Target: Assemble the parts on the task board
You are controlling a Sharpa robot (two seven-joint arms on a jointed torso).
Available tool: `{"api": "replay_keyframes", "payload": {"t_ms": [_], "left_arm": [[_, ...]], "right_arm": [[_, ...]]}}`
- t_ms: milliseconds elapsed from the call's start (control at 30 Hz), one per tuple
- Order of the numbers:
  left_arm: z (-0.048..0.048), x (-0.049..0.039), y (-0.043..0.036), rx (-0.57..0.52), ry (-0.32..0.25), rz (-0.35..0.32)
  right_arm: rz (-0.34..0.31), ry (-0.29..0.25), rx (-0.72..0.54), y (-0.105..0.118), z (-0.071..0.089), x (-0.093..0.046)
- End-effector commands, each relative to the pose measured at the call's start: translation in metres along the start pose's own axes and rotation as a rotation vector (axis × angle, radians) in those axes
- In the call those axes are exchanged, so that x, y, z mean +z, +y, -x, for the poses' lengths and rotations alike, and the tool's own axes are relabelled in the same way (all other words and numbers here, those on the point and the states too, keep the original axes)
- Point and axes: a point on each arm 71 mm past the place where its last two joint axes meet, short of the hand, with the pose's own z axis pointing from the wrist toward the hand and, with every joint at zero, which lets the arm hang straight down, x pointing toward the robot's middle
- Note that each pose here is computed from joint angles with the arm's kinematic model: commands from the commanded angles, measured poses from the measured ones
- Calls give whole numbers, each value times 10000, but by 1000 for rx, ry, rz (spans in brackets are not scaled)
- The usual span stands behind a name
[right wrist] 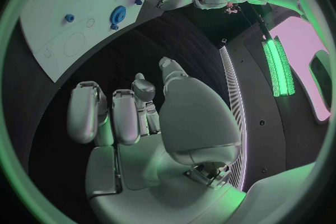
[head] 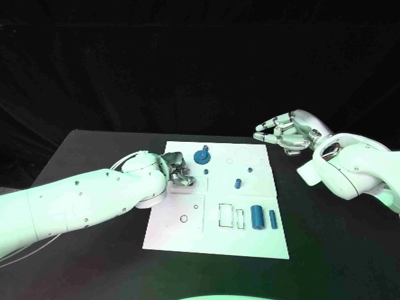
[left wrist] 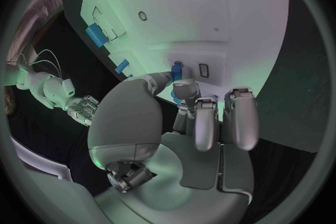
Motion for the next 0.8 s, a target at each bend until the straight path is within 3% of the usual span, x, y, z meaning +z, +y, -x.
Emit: {"api": "replay_keyframes", "payload": {"t_ms": [33, 300, 800], "left_arm": [[-71, 1, 35, 17, 43, 25], [-63, 13, 63, 19, 43, 35], [-95, 3, 47, 33, 83, 31]], "right_arm": [[9, 15, -7, 4, -14, 0], [9, 14, -8, 4, -14, 4], [8, 16, -8, 1, -15, 7]]}}
